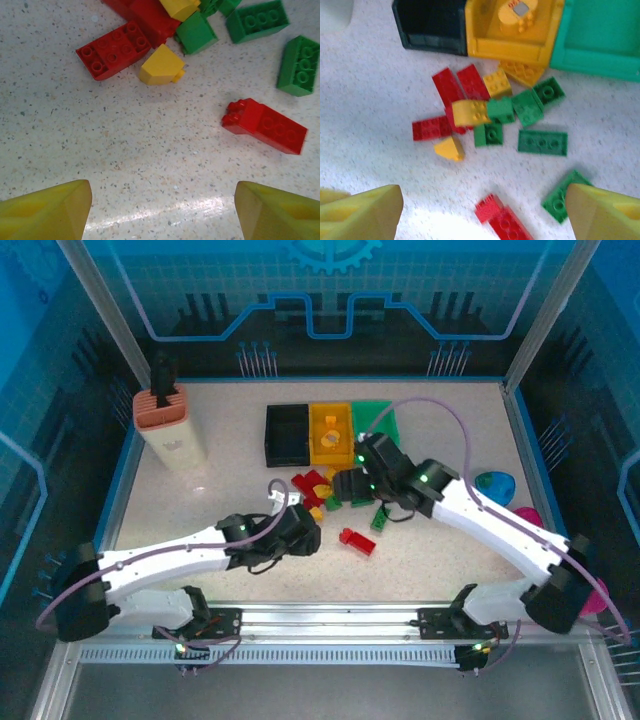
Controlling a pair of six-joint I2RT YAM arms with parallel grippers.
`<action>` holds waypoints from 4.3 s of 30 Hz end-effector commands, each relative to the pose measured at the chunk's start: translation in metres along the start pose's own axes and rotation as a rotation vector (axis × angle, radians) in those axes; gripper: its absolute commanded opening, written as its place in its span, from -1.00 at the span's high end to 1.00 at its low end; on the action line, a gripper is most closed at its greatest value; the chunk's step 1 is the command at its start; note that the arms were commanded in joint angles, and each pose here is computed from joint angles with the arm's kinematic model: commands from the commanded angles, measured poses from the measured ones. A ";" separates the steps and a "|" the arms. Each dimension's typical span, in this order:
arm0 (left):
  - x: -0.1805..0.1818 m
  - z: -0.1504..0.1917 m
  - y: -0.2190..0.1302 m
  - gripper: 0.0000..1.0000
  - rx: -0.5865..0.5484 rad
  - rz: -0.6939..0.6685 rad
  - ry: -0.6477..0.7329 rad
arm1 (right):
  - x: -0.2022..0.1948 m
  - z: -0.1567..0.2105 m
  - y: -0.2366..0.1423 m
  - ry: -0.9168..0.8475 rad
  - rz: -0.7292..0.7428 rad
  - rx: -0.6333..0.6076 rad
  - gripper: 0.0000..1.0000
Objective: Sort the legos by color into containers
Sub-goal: Pick up the lego from the center of the table, then place the lego in the container, then pick up the lego from the bottom-center of the table.
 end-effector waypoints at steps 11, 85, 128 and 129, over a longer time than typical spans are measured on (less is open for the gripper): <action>-0.023 -0.032 0.069 -0.52 0.168 -0.042 0.049 | -0.051 0.058 -0.015 0.124 0.006 -0.089 -0.68; -0.026 -0.217 0.092 0.43 0.002 -0.083 0.064 | -0.088 0.082 -0.027 0.187 -0.014 -0.080 -0.34; 0.045 -0.099 -0.037 -0.61 -0.151 0.078 0.006 | -0.033 0.127 0.048 -0.327 -0.051 0.336 -0.57; 0.049 -0.090 -0.040 -0.61 -0.149 0.084 -0.005 | -0.030 0.127 0.052 -0.341 -0.060 0.345 -0.57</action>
Point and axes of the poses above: each hand's point on the last joint's axis, 136 mm out from that joint toward the fingers, its own y axis out along the fingers, its own x axis along the line the jaws close on, z = x × y, the point moved 5 cm from there along -y, back along the fingers, and after that the axes turned 3 degrees about y, right-handed, at the moved point
